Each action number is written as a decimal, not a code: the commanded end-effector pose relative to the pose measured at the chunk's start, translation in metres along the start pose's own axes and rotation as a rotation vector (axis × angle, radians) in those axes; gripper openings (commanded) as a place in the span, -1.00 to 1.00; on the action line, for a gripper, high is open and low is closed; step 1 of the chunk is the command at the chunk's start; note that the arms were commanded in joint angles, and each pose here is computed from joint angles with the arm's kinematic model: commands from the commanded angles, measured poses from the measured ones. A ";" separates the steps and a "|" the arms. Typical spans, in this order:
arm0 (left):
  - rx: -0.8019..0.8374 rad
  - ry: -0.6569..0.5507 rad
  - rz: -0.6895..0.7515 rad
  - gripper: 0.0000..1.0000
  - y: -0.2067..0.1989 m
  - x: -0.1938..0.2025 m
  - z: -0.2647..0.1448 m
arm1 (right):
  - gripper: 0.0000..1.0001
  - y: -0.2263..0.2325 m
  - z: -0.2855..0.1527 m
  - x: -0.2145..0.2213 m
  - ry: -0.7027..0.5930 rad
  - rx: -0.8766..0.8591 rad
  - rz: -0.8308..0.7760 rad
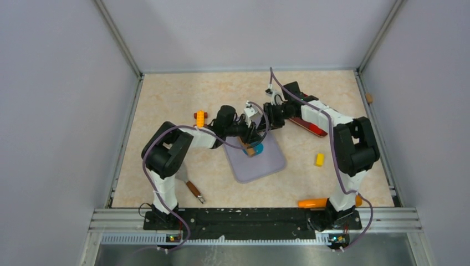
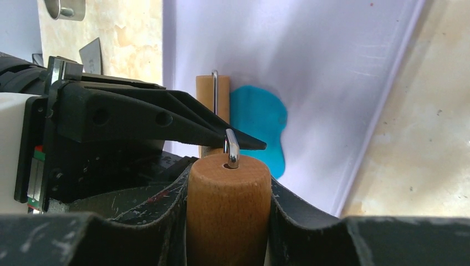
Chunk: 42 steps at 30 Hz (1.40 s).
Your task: Roll out the dumpling wrappers from the dough
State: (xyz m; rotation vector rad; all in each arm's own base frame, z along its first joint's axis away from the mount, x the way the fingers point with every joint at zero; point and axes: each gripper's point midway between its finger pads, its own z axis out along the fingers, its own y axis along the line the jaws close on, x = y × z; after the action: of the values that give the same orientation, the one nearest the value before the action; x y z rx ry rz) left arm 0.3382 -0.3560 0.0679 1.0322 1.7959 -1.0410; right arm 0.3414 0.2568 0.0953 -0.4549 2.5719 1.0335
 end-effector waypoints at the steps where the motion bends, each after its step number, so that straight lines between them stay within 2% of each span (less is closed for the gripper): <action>1: -0.124 0.155 -0.131 -1.00 0.017 0.058 -0.020 | -1.00 -0.022 0.038 0.065 0.189 0.122 -0.051; 14: -0.133 0.155 -0.118 -1.00 0.008 0.056 -0.037 | -1.00 -0.004 0.046 0.061 0.162 0.071 -0.056; 18: -0.131 0.095 -0.046 -1.00 0.003 0.016 -0.048 | -1.00 0.025 0.035 0.029 0.089 0.015 -0.068; 23: -0.111 -0.038 0.033 -1.00 -0.010 -0.064 -0.059 | -1.00 0.069 -0.004 -0.036 -0.061 -0.042 -0.146; 27: -0.082 -0.083 0.037 -1.00 -0.016 -0.091 -0.047 | -1.00 0.064 -0.030 -0.054 -0.110 -0.018 -0.144; 33: -0.051 -0.068 0.026 -1.00 -0.018 -0.085 -0.012 | -1.00 0.009 -0.045 -0.045 -0.113 0.098 -0.079; 37: -0.099 -0.057 0.027 -1.00 -0.007 -0.073 0.009 | -1.00 -0.005 -0.048 -0.037 -0.112 0.140 -0.106; 42: -0.173 -0.033 -0.020 -1.00 0.014 -0.037 0.032 | -1.00 -0.028 -0.035 -0.028 -0.102 0.204 -0.122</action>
State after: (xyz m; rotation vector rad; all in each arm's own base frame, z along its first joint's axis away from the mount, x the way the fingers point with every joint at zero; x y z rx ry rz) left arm 0.3417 -0.3812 0.0862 1.0232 1.8609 -0.9464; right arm 0.3499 0.2339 0.1180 -0.4683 2.5581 0.9004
